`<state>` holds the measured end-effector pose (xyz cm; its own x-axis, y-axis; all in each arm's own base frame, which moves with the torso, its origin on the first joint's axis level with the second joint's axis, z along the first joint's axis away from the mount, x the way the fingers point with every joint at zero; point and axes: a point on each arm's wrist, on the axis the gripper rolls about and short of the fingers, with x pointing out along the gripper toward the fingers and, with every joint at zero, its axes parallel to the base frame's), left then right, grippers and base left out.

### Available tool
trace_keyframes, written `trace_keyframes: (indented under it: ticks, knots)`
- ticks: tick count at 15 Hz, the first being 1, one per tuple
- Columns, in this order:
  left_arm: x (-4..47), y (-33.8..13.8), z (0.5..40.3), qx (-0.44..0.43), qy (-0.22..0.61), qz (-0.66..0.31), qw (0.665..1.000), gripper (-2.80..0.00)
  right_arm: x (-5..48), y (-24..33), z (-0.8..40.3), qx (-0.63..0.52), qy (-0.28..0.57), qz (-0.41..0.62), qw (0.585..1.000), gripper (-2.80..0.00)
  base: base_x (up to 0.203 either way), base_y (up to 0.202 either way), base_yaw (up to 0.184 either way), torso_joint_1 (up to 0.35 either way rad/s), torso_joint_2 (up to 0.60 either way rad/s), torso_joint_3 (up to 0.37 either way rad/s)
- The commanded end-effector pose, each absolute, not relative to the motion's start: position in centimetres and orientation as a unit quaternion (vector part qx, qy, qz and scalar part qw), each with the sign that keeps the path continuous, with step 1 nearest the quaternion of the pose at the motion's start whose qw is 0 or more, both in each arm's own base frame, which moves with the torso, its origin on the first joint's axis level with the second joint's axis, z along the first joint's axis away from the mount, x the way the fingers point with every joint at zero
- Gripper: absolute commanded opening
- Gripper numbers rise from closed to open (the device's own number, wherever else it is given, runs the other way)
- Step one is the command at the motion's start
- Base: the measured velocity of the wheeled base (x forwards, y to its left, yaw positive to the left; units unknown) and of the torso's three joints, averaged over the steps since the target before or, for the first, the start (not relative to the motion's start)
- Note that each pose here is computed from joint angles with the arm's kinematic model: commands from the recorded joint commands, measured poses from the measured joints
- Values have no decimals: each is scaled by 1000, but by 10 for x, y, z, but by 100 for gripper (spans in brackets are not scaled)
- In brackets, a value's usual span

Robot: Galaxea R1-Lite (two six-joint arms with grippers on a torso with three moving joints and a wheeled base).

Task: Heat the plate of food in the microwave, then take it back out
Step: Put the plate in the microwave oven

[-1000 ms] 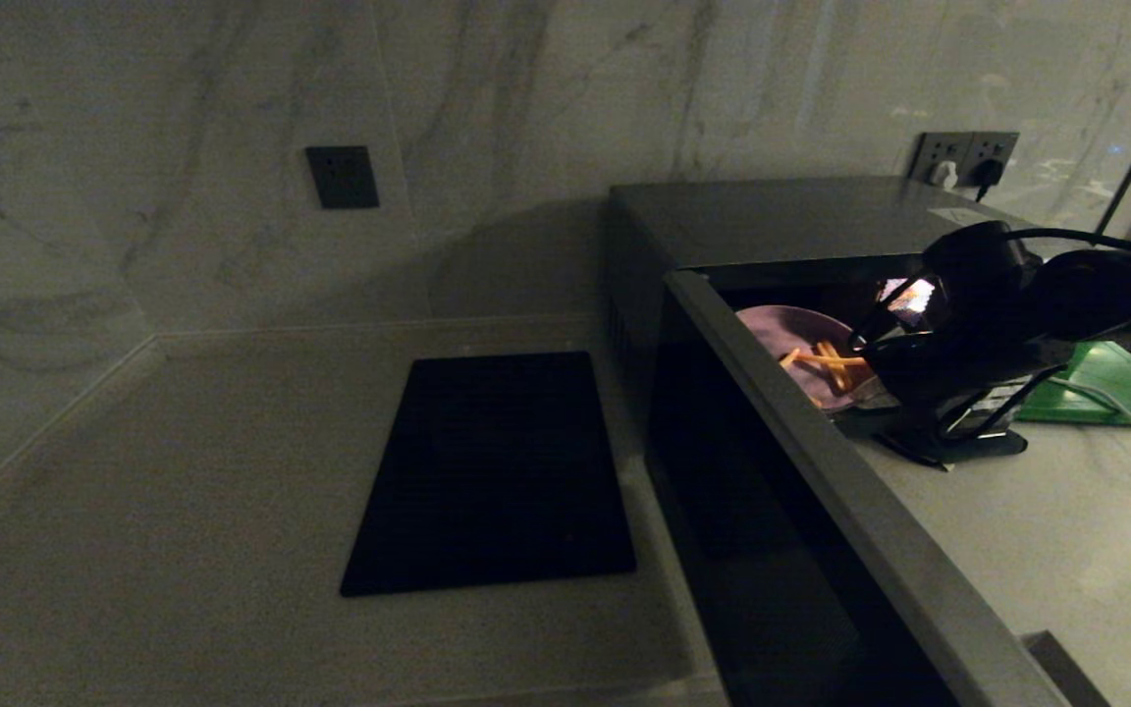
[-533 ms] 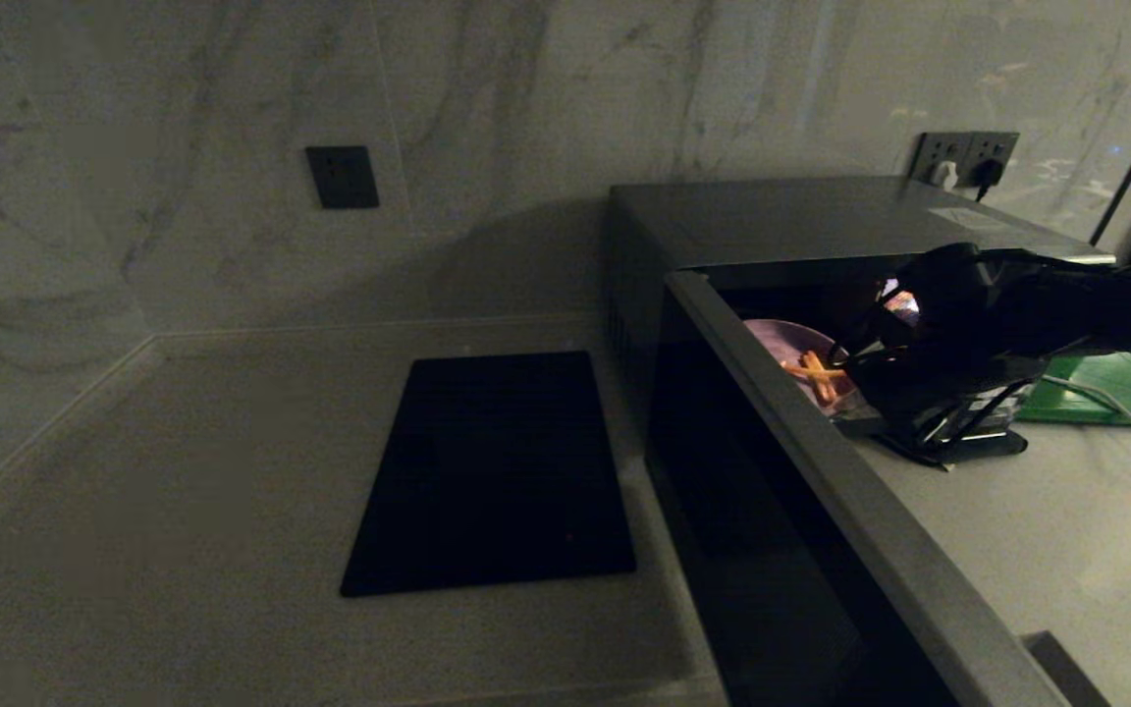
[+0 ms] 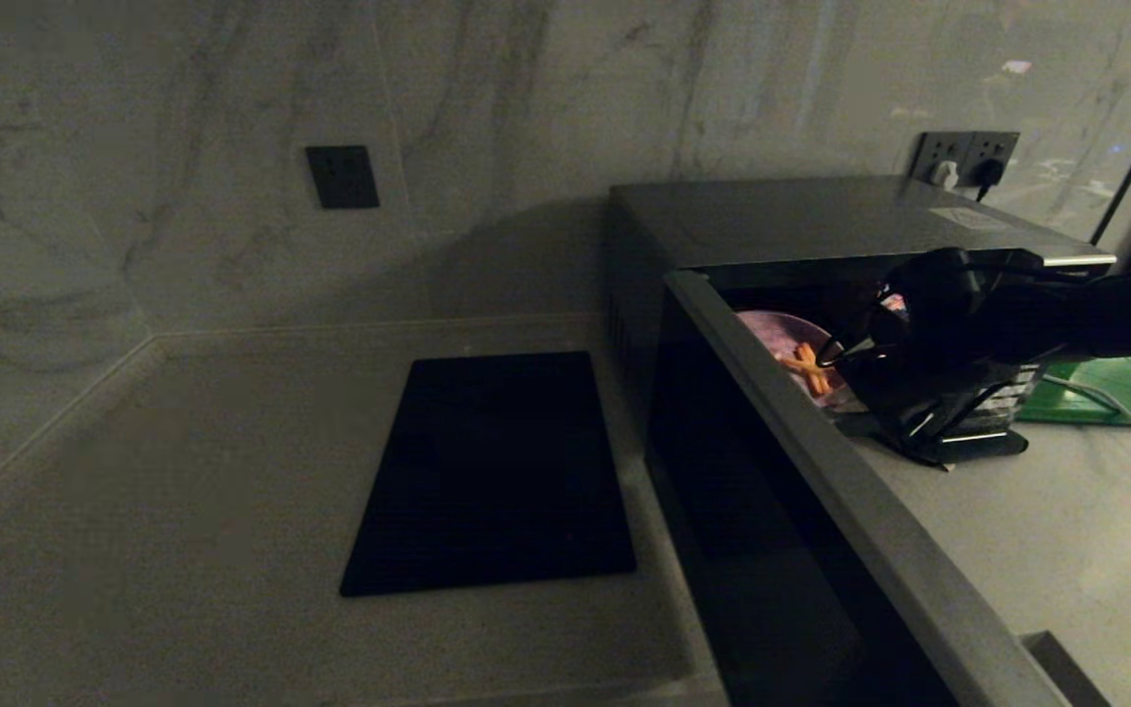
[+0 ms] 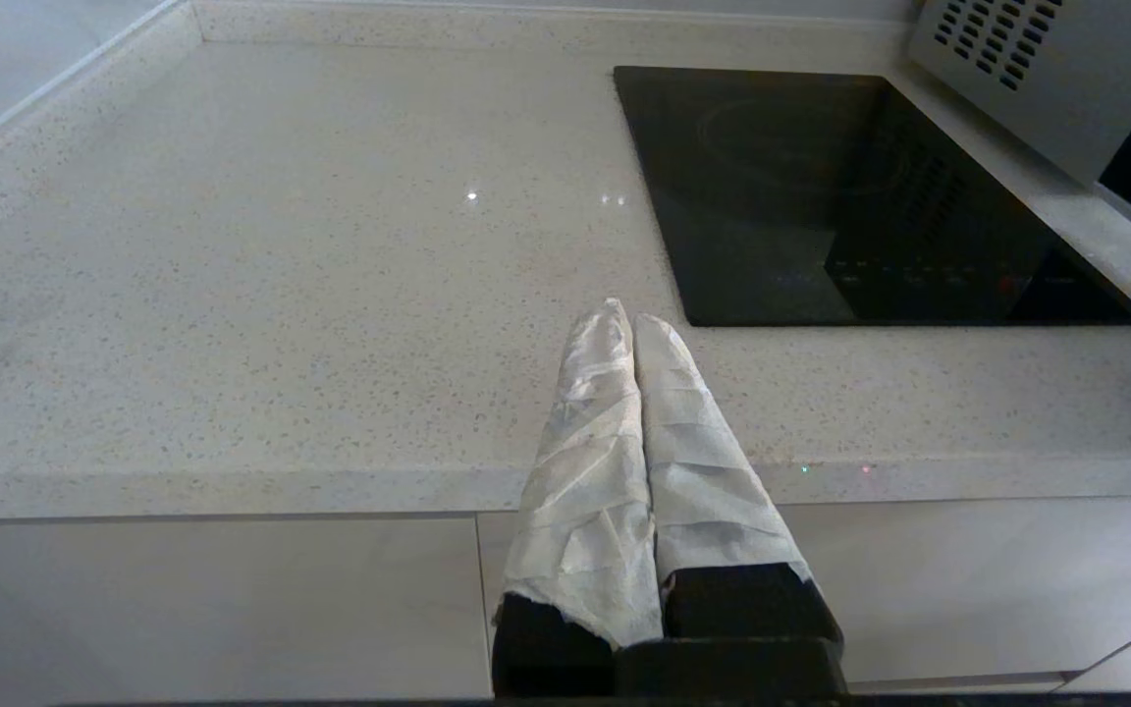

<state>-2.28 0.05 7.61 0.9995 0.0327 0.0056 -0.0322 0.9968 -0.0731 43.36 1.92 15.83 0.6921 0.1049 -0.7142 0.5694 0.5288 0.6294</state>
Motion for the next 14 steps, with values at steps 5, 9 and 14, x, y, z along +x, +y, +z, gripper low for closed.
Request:
trace_keyframes:
  ticks: [5, 9, 14]
  knots:
    - [-23, 1, 76, -37, -3, 17, 999, -280, 438, 20, 151, 463, 367, -151, 793, -280, 0, 0, 0, 0, 0, 0]
    - [-23, 1, 76, -37, -3, 17, 999, -280, 440, 20, 148, 459, 365, -160, 794, -280, 0, 0, 0, 0, 0, 0]
    - [-23, 1, 76, -37, -3, 17, 999, -280, 441, 20, 144, 456, 365, -164, 795, -280, 0, 0, 0, 0, 0, 0]
